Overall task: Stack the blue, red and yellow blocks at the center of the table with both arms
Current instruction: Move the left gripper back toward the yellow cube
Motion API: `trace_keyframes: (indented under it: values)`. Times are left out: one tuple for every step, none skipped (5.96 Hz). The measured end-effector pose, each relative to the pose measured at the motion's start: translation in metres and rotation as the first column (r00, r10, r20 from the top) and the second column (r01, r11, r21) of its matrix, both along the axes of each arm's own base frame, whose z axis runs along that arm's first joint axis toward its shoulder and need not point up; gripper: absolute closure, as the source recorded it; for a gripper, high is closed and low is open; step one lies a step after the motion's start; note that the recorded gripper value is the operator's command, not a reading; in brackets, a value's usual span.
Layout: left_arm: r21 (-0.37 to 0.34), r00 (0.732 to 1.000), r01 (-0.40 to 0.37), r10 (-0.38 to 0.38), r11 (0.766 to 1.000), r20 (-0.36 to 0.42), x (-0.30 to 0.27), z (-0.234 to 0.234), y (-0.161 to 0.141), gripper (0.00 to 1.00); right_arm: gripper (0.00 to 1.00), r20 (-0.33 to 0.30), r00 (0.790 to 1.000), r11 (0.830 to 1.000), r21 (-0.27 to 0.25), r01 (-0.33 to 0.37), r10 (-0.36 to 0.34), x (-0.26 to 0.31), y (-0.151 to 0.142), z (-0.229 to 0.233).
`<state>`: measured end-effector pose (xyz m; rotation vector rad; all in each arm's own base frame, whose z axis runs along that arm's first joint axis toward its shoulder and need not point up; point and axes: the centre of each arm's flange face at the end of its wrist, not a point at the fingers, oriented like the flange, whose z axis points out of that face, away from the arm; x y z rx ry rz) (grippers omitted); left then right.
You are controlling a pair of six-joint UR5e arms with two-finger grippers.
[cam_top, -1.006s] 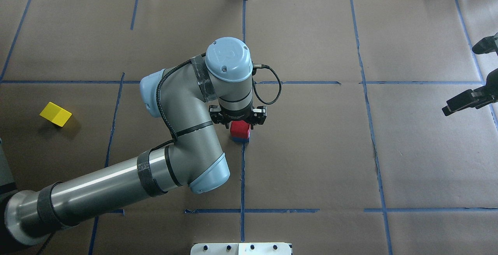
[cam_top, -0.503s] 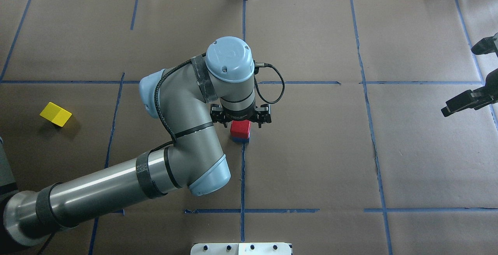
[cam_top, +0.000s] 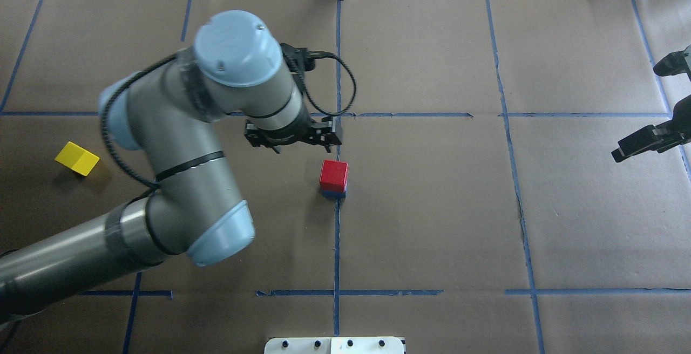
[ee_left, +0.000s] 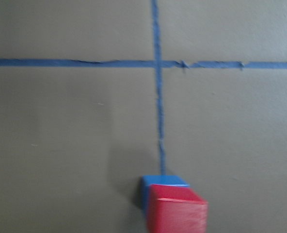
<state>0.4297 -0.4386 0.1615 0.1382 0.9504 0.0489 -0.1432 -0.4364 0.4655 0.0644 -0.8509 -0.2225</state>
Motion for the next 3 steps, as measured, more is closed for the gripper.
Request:
trace_keyframes:
  values:
    - [0.090, 0.998, -0.066, 0.063, 0.994, 0.029, -0.056, 0.043, -0.001, 0.02, 0.00, 0.000, 1.000, 1.000, 0.001, 0.000, 0.000, 0.000, 0.000, 0.000]
    - [0.163, 0.986, -0.152, 0.140, 0.975, 0.087, -0.112, 0.099, -0.012, 0.01, 0.00, 0.001, 1.000, 1.000, 0.002, 0.000, 0.000, 0.000, 0.000, 0.000]
    - [0.207, 0.966, -0.235, 0.205, 0.950, 0.156, -0.160, 0.156, -0.024, 0.01, 0.00, 0.001, 1.000, 1.000, 0.002, 0.000, 0.000, 0.000, 0.001, 0.000]
